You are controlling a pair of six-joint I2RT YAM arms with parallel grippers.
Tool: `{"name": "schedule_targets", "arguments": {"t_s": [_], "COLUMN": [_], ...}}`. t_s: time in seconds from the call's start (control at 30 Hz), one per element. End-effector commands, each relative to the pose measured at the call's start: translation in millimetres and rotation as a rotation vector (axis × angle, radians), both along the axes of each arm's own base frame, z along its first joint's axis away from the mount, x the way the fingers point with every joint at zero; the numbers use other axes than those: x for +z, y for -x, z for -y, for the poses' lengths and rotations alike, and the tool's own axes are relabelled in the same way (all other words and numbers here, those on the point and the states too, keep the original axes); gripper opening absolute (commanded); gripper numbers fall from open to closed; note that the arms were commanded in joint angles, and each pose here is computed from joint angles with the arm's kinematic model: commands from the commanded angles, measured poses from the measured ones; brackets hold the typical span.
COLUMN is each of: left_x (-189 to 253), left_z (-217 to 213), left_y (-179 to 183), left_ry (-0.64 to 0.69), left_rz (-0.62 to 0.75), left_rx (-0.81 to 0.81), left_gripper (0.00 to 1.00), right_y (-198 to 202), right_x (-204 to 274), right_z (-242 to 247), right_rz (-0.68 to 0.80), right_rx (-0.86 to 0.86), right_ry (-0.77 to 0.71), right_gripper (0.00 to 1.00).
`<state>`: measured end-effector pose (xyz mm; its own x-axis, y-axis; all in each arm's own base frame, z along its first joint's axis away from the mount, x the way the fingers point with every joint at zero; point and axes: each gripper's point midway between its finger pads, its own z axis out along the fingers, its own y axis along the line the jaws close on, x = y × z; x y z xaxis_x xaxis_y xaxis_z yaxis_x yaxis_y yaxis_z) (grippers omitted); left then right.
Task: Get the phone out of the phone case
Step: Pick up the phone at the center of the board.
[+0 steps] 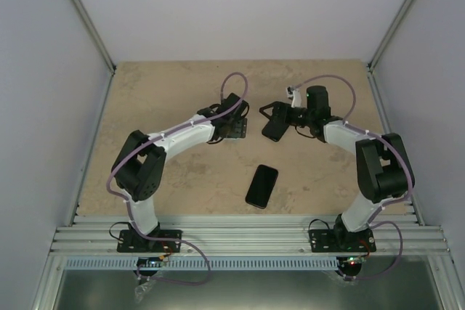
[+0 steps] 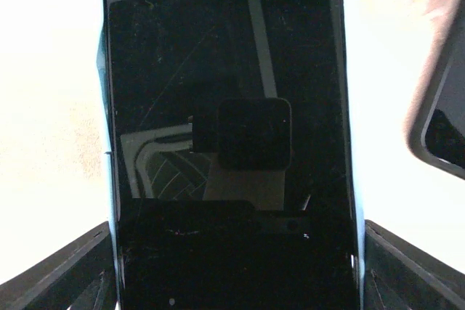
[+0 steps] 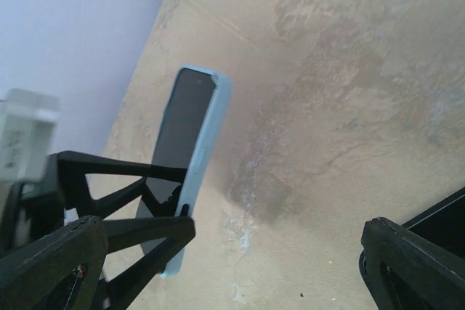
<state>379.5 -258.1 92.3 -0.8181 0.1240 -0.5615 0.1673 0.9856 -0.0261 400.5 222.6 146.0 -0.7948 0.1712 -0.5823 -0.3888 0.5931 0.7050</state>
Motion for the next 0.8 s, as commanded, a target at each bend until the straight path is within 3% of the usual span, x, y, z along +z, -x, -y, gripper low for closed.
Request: {"name": "schedule_targets", "arguments": {"t_s": [0.0, 0.33, 0.47, 0.6, 0.77], "left_x": [33, 75, 90, 98, 106], "left_z": [13, 37, 44, 45, 47], "left_y": [1, 21, 28, 29, 32], "left_ry": [0.089, 0.199, 0.224, 0.232, 0.226], "left_rz": [0.095, 0.187, 0.217, 0.233, 0.255], "left_rx": [-0.034, -0.129, -0.155, -0.161, -0.179], "left_gripper": [0.38, 0.37, 0.37, 0.37, 0.36], "right_y": [-5, 12, 19, 20, 21], "right_x": [7, 14, 22, 33, 45], "right_z": [-17, -49, -60, -61, -61], "right_rz": [-0.073, -0.128, -0.140, -0.141, -0.140], "right_rx": [0.018, 0.106, 0.124, 0.121, 0.120], "right_ry": [-0.095, -0.195, -0.222, -0.246, -0.271], "right_gripper": [0.97, 0.91, 0.80, 0.62, 0.51]}}
